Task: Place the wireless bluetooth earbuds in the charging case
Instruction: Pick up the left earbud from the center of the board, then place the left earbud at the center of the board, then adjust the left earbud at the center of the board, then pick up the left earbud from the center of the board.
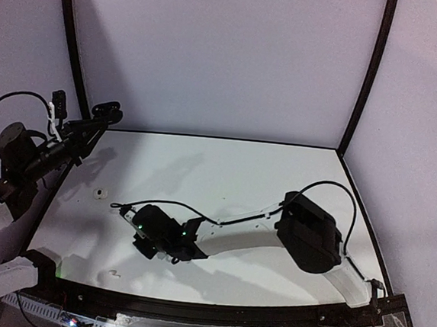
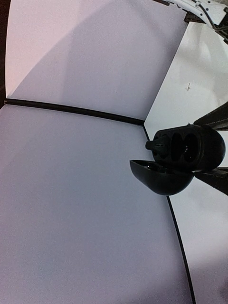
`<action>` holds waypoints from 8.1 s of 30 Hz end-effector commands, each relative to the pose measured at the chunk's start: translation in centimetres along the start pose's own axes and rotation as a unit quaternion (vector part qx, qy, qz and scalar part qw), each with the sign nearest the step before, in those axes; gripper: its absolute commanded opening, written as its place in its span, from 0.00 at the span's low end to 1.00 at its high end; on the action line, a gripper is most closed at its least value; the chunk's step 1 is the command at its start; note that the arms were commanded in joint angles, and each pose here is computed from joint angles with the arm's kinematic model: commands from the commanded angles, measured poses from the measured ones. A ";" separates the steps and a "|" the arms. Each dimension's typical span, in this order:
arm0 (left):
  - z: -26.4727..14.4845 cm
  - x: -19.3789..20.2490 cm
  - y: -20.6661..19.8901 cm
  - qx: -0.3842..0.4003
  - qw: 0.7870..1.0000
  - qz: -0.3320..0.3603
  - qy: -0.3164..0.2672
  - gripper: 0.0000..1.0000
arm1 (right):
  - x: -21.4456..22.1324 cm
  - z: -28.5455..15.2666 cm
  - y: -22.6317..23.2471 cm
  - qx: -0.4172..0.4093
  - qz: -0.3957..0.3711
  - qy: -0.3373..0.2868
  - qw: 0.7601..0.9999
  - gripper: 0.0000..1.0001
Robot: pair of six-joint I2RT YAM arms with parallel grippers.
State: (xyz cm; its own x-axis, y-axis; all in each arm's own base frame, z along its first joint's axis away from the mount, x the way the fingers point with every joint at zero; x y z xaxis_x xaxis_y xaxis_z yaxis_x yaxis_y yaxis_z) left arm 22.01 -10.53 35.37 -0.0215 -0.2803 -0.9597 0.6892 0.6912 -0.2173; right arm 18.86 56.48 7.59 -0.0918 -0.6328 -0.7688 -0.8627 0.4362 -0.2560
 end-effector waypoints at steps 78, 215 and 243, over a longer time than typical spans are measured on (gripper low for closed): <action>1.6 1.9 -0.4 0.076 0.996 0.009 0.036 0.01 | 13.6 -16.9 -10.6 -0.268 -0.330 0.006 0.905 0.66; 2.0 3.0 0.4 0.065 0.996 0.029 0.048 0.01 | 14.4 -13.4 -17.1 -0.112 -0.084 0.251 0.958 0.30; 2.1 3.0 0.4 0.068 0.996 0.031 0.051 0.01 | 12.6 -14.4 -20.4 -0.093 -0.051 0.238 0.965 0.00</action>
State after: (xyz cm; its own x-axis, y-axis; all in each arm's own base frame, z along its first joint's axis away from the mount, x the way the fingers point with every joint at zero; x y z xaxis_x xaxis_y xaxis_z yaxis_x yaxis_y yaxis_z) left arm 23.87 -12.45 32.41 -0.0657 -0.1756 -0.9823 0.7751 0.6110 -0.1611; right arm 27.02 30.11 8.99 -0.1515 -0.9353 -0.3198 -0.9549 0.2221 -0.1970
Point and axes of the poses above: each gripper's point midway between its finger pads, its own z axis out along the fingers, its own y axis along the line the jaws close on, x = y × z, the point moved 6 cm from there along -z, back along the fingers, and after that the axes turned 6 degrees about -z, right-handed, at the moved point
